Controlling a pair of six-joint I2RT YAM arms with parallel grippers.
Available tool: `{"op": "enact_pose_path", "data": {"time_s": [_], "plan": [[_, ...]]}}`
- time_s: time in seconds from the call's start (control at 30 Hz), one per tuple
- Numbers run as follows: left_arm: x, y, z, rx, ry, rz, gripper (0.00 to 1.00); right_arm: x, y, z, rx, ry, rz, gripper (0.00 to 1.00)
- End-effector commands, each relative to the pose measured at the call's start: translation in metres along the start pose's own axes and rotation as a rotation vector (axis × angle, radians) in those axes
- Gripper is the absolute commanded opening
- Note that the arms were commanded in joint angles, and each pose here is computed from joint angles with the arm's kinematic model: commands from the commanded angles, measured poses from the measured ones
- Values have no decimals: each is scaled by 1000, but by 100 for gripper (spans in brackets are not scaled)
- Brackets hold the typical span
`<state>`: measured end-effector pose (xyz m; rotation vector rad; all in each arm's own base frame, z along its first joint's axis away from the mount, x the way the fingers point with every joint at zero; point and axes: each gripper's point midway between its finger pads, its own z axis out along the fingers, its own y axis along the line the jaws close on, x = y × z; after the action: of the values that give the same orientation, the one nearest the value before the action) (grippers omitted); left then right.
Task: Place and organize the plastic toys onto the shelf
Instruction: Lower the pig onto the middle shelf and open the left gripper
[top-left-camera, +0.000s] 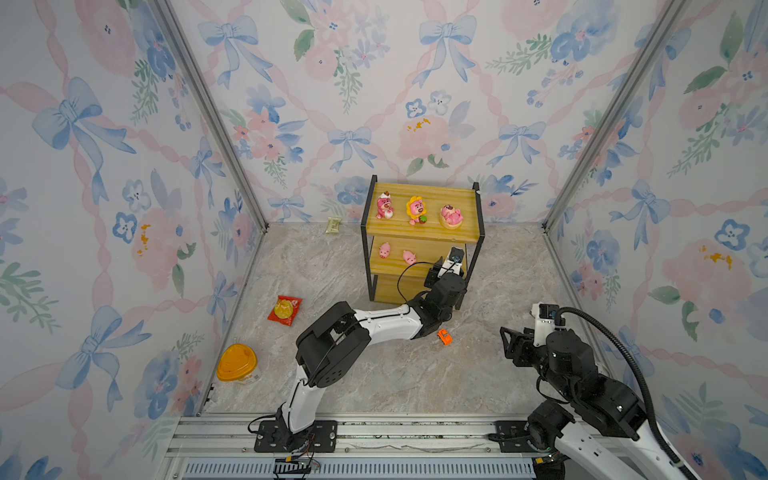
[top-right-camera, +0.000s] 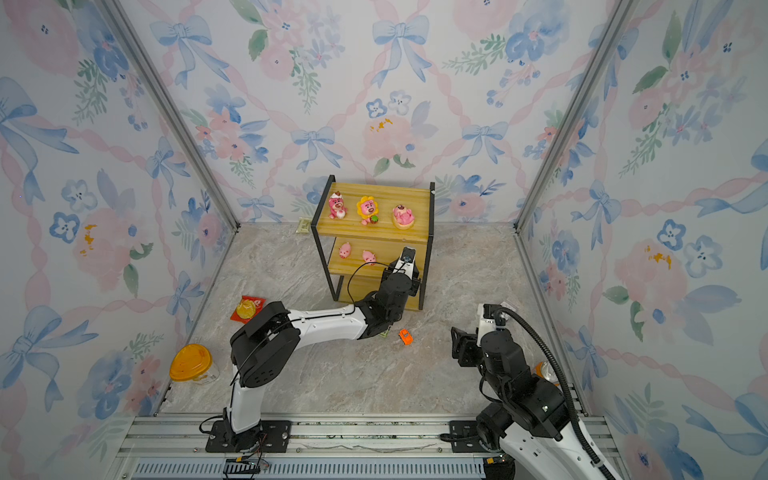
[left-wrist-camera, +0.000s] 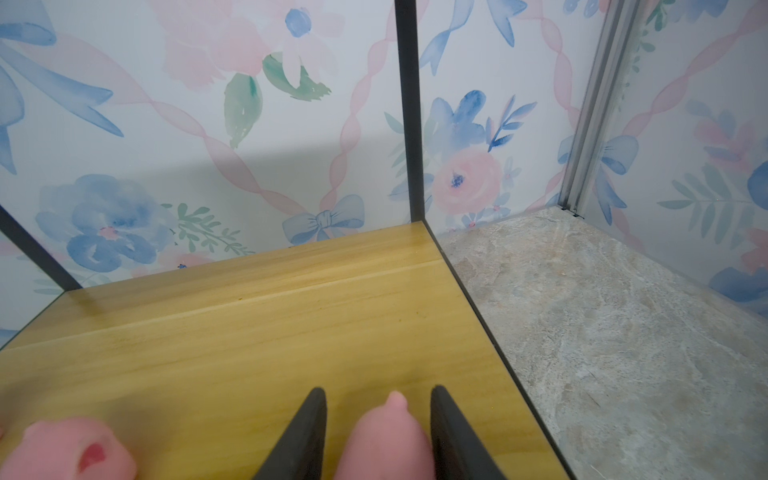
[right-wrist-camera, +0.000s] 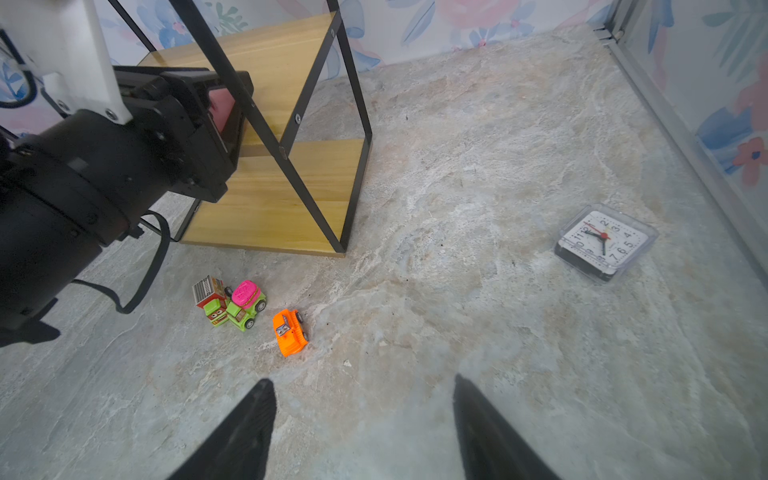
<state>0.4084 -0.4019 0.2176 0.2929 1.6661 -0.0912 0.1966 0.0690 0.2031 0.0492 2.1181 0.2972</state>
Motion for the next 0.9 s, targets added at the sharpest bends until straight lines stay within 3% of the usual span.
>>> {"op": "enact_pose_path", "data": {"time_s": [0.0, 0.47, 0.87], "plan": [[2, 3, 8, -14, 6, -15, 42, -1, -5, 0, 22, -14, -3, 70], [3, 7, 20, -21, 11, -19, 44, -2, -6, 0, 26, -17, 0, 70], [3, 5, 23, -24, 16, -18, 52, -2, -6, 2, 25, -13, -3, 70]]}}
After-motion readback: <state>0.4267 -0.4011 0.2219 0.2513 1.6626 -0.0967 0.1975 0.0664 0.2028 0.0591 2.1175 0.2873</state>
